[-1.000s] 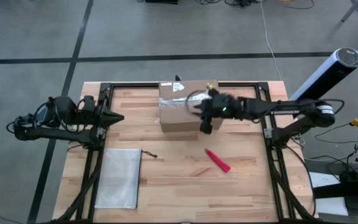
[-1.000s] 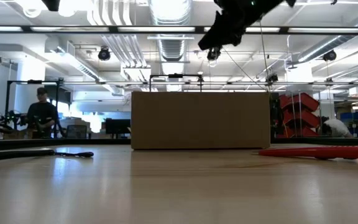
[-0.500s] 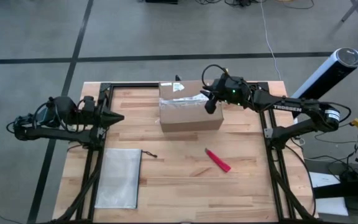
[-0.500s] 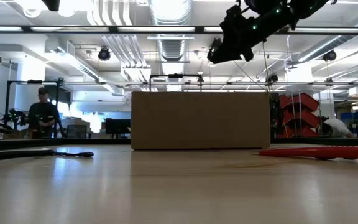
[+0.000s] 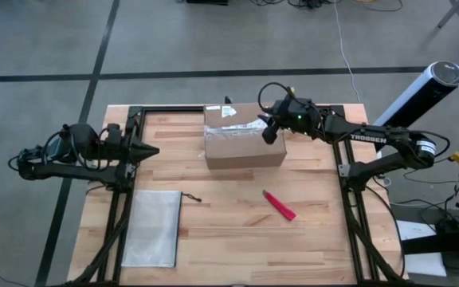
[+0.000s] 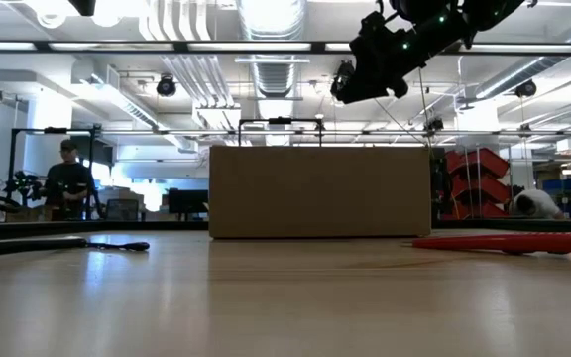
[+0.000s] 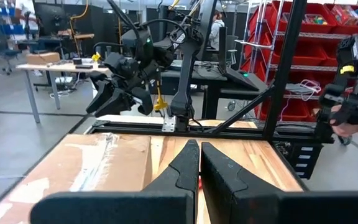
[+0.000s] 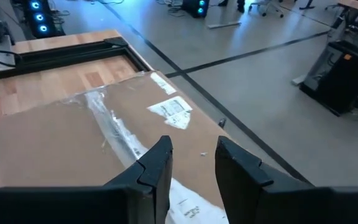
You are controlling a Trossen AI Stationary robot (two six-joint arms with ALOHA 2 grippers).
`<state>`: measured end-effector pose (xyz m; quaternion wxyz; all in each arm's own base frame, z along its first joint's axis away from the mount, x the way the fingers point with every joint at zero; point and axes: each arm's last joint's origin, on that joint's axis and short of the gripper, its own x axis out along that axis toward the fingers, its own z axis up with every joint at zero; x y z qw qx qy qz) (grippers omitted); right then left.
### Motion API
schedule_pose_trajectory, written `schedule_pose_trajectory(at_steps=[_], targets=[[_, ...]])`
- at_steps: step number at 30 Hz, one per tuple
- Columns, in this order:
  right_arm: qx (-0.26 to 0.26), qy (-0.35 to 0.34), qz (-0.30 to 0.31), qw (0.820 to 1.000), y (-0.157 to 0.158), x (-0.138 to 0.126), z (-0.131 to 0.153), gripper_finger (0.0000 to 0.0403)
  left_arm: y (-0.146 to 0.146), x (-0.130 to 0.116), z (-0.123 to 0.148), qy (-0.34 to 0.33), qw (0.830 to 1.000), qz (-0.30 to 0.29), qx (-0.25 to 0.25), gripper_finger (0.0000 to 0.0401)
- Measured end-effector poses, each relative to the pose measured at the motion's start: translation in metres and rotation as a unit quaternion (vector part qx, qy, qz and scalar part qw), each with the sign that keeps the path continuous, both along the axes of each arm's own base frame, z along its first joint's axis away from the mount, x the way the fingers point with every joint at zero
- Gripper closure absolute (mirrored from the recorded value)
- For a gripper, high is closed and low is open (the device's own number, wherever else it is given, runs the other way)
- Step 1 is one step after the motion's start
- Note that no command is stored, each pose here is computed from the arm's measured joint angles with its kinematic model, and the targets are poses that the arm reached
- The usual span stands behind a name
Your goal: Unpack boxes
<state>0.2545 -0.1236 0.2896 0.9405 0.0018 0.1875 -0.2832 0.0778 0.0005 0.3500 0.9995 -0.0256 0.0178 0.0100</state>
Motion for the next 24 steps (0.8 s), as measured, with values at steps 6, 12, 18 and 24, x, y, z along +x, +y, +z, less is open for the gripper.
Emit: schedule_pose_trajectory(at_steps=[6, 12, 18, 24], targets=[[0.007, 0.027, -0.014, 1.000, -0.013, 0.005, -0.015, 0.0281, 0.000, 0.000, 0.000, 0.000, 1.000, 0.000, 0.004, 0.0401], [0.018, 0.040, -0.021, 0.999, -0.019, 0.010, -0.026, 0.0281, 0.000, 0.000, 0.000, 0.000, 1.000, 0.000, 0.004, 0.0401], [0.029, 0.053, -0.028, 0.998, -0.026, 0.015, -0.038, 0.0281, 0.000, 0.000, 0.000, 0.000, 1.000, 0.000, 0.004, 0.0401], [0.043, 0.064, -0.036, 0.996, -0.031, 0.019, -0.050, 0.0281, 0.000, 0.000, 0.000, 0.000, 1.000, 0.000, 0.004, 0.0401]])
